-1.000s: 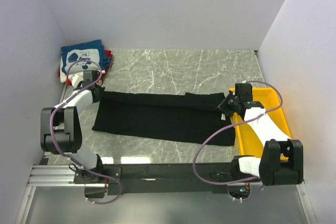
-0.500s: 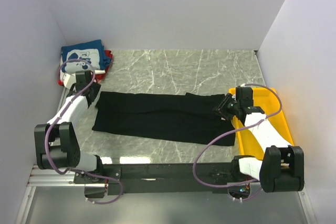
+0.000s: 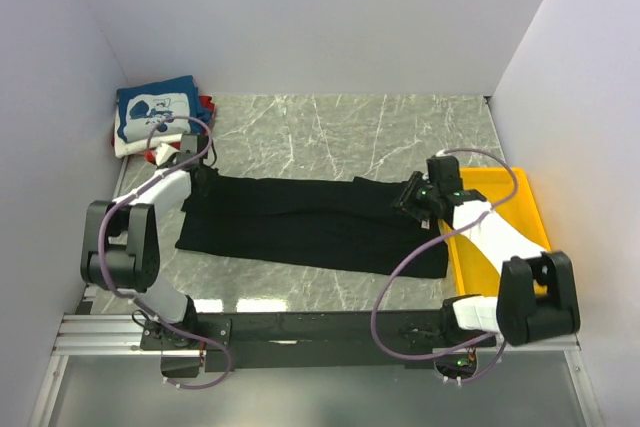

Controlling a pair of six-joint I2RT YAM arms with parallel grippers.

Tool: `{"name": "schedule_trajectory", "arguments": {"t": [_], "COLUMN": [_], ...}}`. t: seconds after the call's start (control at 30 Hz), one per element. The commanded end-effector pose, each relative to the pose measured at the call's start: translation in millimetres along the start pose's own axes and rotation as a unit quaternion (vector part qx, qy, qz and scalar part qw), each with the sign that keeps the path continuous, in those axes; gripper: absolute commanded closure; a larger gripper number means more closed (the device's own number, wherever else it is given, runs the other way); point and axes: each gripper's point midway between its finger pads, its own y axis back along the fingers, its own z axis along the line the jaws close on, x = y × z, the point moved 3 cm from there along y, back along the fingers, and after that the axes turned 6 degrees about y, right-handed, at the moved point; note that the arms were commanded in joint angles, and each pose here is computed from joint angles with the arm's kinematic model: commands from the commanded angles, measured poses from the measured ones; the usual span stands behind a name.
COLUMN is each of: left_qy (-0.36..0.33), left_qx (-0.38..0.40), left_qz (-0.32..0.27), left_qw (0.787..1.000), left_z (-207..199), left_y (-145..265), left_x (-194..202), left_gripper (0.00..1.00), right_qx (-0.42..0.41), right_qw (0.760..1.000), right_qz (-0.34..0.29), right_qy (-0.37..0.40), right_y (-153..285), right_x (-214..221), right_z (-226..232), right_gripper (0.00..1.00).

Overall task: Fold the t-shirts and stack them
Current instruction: Fold the tshirt

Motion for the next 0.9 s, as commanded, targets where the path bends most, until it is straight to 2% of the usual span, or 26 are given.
{"name": "schedule_trajectory", "arguments": {"t": [0.0, 0.17, 0.5, 0.7, 0.87], "left_qy": [0.026, 0.041, 0.109, 0.136, 0.095], "left_qx": [-0.006, -0.061, -0.147, -0.149, -0.099], "left_qz": [0.045, 0.057, 0.011, -0.027, -0.023], "left_qw": [0.999, 0.996, 0.983, 0.979, 0.990], "left_z": [7.8, 40.0, 113.0, 119.5, 89.1], "left_y": [-12.1, -19.6, -19.5, -10.9, -0.6], "left_x": [23.6, 33.8, -4.6, -33.9, -47.2], "left_gripper": [0.73, 0.74, 0.75, 0.71, 0.68], "right_qx": [0.007, 0.027, 0.014, -0.015, -0.021], "right_qw": [1.000, 0.999, 0.994, 0.990, 0.991], "right_qz": [-0.017, 0.027, 0.098, 0.127, 0.106], "right_qy": [0.014, 0.019, 0.038, 0.066, 0.084], "right_y": [-13.8, -44.8, -72.3, -74.6, -62.4], "right_x": [-13.7, -0.6, 36.1, 60.1, 45.9], "right_z": [14.9, 16.8, 27.8, 56.1, 66.4], "right_gripper": [0.61, 0.61, 0.62, 0.63, 0.63]}}
